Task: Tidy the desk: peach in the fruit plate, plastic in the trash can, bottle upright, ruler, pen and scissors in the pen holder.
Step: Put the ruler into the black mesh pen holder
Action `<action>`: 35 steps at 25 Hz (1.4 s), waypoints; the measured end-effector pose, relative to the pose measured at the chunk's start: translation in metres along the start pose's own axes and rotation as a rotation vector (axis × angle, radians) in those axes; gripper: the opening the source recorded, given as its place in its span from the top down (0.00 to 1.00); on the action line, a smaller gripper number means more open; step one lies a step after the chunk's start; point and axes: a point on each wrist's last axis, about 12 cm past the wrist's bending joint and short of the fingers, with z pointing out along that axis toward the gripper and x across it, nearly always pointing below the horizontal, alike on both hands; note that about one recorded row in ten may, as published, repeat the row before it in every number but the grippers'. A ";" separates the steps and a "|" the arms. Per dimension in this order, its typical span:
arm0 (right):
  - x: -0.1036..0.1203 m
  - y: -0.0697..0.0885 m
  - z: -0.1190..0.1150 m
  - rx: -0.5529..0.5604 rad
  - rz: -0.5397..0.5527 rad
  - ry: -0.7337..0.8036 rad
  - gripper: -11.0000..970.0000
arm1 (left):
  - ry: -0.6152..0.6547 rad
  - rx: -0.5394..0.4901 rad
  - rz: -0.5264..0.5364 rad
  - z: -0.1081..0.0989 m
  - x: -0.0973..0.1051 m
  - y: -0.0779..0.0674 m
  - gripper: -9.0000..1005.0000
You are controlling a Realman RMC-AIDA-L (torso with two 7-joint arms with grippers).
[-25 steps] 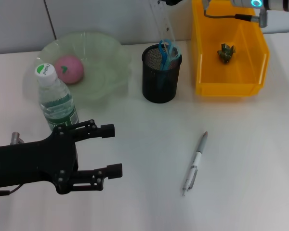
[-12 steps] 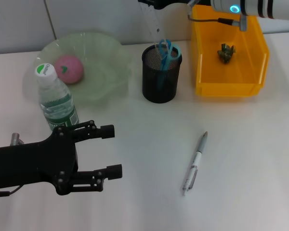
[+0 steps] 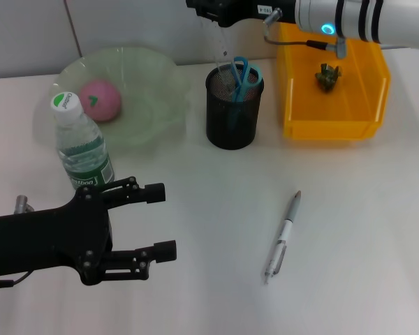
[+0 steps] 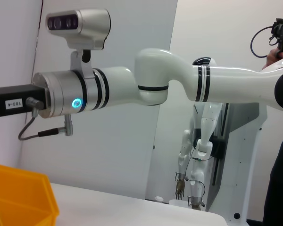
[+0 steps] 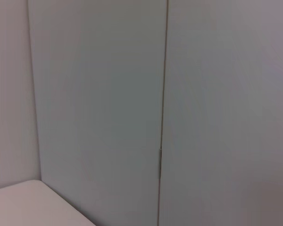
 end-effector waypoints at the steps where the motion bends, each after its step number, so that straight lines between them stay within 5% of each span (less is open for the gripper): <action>1: 0.000 0.000 0.000 0.000 0.000 0.000 0.60 | 0.000 0.000 -0.001 0.000 0.000 0.000 0.17; 33: 0.026 0.002 0.003 0.004 0.010 0.065 0.59 | 0.006 0.006 0.004 0.000 0.000 -0.001 0.17; 35: 0.027 0.001 0.002 0.010 0.014 0.067 0.51 | 0.007 0.007 0.005 0.000 0.000 -0.001 0.17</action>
